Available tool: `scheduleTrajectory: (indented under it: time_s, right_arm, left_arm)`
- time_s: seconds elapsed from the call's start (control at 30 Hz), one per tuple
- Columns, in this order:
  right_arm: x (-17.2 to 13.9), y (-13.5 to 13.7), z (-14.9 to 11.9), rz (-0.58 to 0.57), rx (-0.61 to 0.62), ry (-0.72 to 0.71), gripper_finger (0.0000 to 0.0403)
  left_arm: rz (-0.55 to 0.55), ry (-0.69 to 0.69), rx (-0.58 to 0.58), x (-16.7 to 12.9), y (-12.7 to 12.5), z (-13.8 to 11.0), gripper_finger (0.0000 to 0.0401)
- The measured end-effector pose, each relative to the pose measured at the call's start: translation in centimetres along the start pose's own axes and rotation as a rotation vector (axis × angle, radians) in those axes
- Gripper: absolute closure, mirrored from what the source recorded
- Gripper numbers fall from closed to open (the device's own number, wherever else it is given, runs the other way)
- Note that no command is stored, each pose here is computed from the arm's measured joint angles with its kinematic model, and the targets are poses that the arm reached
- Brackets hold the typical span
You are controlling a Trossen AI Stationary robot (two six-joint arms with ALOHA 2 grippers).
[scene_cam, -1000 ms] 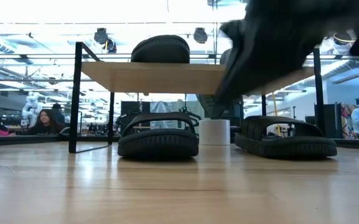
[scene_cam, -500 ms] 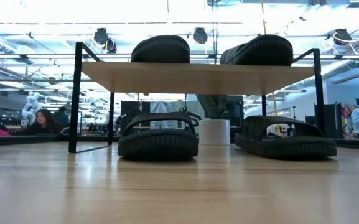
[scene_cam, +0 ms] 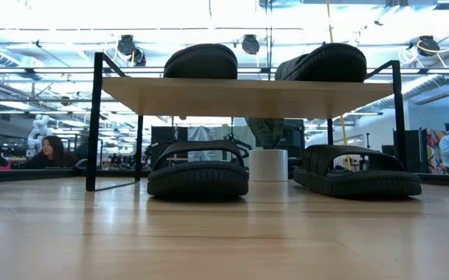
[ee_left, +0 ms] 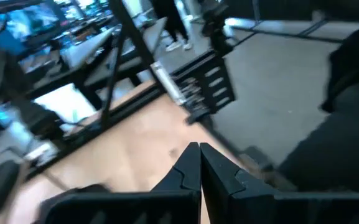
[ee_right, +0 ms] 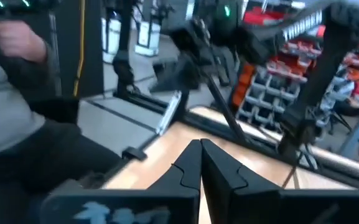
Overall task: Pick and place slides into the shelf
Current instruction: Put the black slide under the shelf
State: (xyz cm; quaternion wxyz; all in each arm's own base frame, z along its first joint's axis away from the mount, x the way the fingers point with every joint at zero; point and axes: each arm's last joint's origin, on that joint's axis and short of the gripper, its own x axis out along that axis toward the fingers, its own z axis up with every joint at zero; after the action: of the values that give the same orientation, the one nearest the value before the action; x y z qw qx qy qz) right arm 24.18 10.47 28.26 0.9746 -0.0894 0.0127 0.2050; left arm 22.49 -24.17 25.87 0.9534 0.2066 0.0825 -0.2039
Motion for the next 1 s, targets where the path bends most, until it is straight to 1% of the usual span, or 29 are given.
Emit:
scheduleTrajectory:
  time_s: [0.07,0.13,0.2,0.3,0.37,0.43,0.5,0.57,0.63,0.73,0.83,0.9,0.93,1.0]
  right_arm:
    - [-1.3,0.4,1.1,-0.011,0.004,-0.016,0.0403]
    - [-2.6,1.2,1.8,-0.033,0.001,0.002,0.0403]
    - [-3.9,2.2,2.4,-0.045,-0.001,0.024,0.0403]
    - [-5.7,3.7,2.7,-0.048,0.005,-0.013,0.0403]
    - [-6.7,4.4,2.1,-0.057,0.009,-0.012,0.0403]
    - [-7.6,4.7,0.9,-0.073,0.010,0.001,0.0403]
    - [-8.5,4.7,-0.2,-0.085,0.014,-0.007,0.0403]
    - [-9.4,4.6,-1.2,-0.089,0.018,-0.020,0.0403]
    - [-10.3,4.2,-2.1,-0.145,0.001,-0.023,0.0403]
    - [-11.7,3.1,-3.4,-0.225,-0.025,-0.039,0.0403]
    - [-13.2,2.0,-4.4,-0.295,0.049,-0.089,0.0403]
    - [-14.1,1.7,-5.0,-0.287,0.081,-0.128,0.0403]
    - [-14.4,1.6,-5.3,-0.263,0.085,-0.146,0.0403]
    - [-15.0,1.9,-5.7,-0.178,0.091,-0.175,0.0403]
  left_arm:
    - [0.042,0.010,0.017,-0.1,0.7,0.1,0.0399]
    - [0.059,0.017,0.043,-0.9,0.9,0.5,0.0400]
    - [0.056,0.033,0.070,-2.2,0.6,0.9,0.0400]
    - [0.060,0.032,0.101,-4.2,-0.3,0.9,0.0401]
    - [0.073,0.017,0.117,-5.4,-0.8,0.2,0.0400]
    - [0.103,0.007,0.117,-6.3,-0.9,-1.1,0.0401]
    - [0.149,-0.017,0.088,-7.3,-0.6,-2.5,0.0401]
    - [0.203,-0.071,0.033,-8.3,0.1,-3.5,0.0401]
    - [0.238,-0.122,0.008,-9.6,0.9,-4.4,0.0401]
    - [0.265,-0.165,0.024,-11.3,1.9,-6.1,0.0401]
    - [0.307,-0.228,-0.004,-12.8,3.1,-7.4,0.0401]
    - [0.309,-0.264,-0.024,-13.6,3.5,-8.4,0.0401]
    - [0.302,-0.281,-0.031,-14.0,3.6,-8.8,0.0400]
    - [0.284,-0.312,-0.044,-14.6,3.8,-9.3,0.0401]
